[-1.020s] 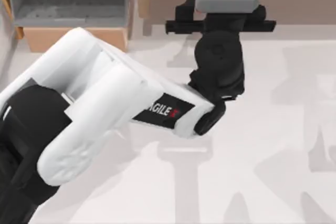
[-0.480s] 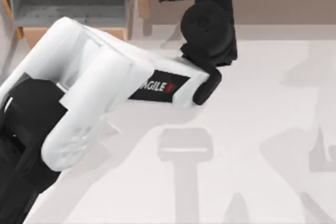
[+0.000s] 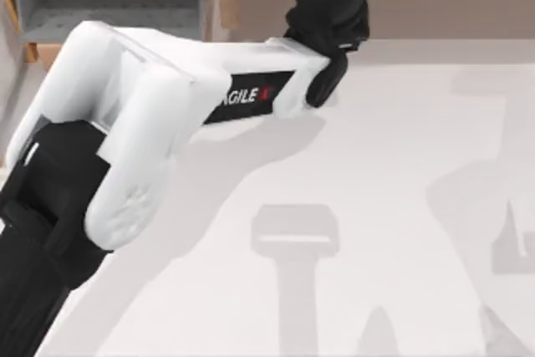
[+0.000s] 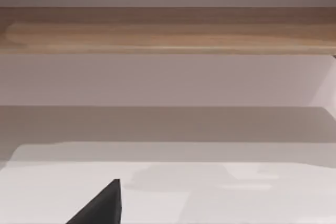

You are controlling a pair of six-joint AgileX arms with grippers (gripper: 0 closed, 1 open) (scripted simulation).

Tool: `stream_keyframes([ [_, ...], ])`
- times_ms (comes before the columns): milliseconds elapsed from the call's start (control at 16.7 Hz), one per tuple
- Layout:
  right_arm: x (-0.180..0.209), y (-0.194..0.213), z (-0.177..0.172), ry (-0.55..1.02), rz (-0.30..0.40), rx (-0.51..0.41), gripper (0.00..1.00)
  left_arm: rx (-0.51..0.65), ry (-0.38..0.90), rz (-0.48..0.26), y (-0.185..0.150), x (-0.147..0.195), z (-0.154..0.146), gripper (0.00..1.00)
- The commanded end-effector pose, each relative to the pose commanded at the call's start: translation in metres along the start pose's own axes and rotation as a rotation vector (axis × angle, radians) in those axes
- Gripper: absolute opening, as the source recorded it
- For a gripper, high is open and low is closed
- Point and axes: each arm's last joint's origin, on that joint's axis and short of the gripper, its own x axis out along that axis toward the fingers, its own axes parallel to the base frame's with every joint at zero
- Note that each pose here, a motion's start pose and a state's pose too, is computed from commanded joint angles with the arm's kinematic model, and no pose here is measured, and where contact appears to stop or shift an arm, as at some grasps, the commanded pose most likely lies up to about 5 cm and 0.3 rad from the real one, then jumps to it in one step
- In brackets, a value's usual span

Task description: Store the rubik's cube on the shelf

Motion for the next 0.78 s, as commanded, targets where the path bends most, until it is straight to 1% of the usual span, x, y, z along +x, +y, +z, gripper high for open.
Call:
stream_keyframes([
  [240, 0.0, 0.0, 0.0, 0.0, 0.0, 0.0, 1.0, 0.091, 0.117, -0.038, -0.011, -0.011, -0.033, 0.0],
  [480, 0.0, 0.0, 0.0, 0.0, 0.0, 0.0, 1.0, 0.095, 0.121, -0.04, -0.012, -0.012, -0.034, 0.0],
  [780, 0.0, 0.0, 0.0, 0.0, 0.0, 0.0, 1.0, 0.095, 0.121, -0.04, -0.012, -0.012, -0.034, 0.38],
])
